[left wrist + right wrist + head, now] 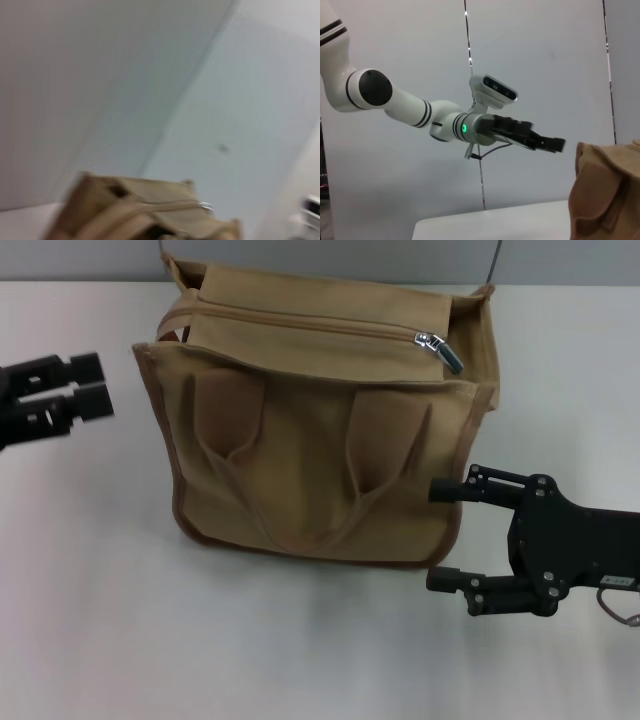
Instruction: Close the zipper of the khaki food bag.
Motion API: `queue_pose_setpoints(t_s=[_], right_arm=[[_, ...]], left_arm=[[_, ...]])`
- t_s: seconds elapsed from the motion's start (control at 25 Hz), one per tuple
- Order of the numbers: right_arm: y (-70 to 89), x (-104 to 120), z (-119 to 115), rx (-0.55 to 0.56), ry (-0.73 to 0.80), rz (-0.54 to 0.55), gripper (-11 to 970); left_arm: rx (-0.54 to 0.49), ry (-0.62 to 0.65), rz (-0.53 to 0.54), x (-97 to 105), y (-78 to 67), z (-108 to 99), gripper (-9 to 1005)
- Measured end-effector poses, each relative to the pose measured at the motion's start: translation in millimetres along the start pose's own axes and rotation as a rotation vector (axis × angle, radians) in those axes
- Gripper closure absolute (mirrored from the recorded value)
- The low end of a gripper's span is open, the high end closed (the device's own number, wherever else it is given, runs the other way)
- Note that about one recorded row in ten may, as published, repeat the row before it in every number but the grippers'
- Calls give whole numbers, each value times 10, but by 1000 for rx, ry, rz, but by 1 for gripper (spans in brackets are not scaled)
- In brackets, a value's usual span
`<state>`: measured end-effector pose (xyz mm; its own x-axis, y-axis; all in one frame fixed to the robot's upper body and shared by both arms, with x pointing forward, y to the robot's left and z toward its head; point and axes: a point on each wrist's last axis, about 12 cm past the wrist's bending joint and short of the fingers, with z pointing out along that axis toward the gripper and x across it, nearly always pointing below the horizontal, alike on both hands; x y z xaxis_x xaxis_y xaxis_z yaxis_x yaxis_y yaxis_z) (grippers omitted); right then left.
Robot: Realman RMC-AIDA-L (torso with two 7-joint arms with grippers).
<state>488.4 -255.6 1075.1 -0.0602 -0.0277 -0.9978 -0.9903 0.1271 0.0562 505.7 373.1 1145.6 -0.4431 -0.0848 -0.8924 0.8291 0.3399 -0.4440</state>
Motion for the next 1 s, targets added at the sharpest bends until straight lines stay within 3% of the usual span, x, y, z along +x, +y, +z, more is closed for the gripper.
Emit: queue_pose_setpoints(t_s=[0.24,0.28,0.36,0.68,1.0], right_arm=[[13,68,68,-16,33,33,124],[13,82,83,-16,39,40,124],[9,107,106,-14,49,49,124],[-13,250,283,-24,133,81,124],[-30,277,375,-38,156,88,124]], left_arm=[[105,80,49,148,-68,200,247],[158,91,91,303,-114,348,238],[186,87,135,435,-151,454,219],[153,121,229,873,-189,696,210],[162,169,223,989,-207,772,210]])
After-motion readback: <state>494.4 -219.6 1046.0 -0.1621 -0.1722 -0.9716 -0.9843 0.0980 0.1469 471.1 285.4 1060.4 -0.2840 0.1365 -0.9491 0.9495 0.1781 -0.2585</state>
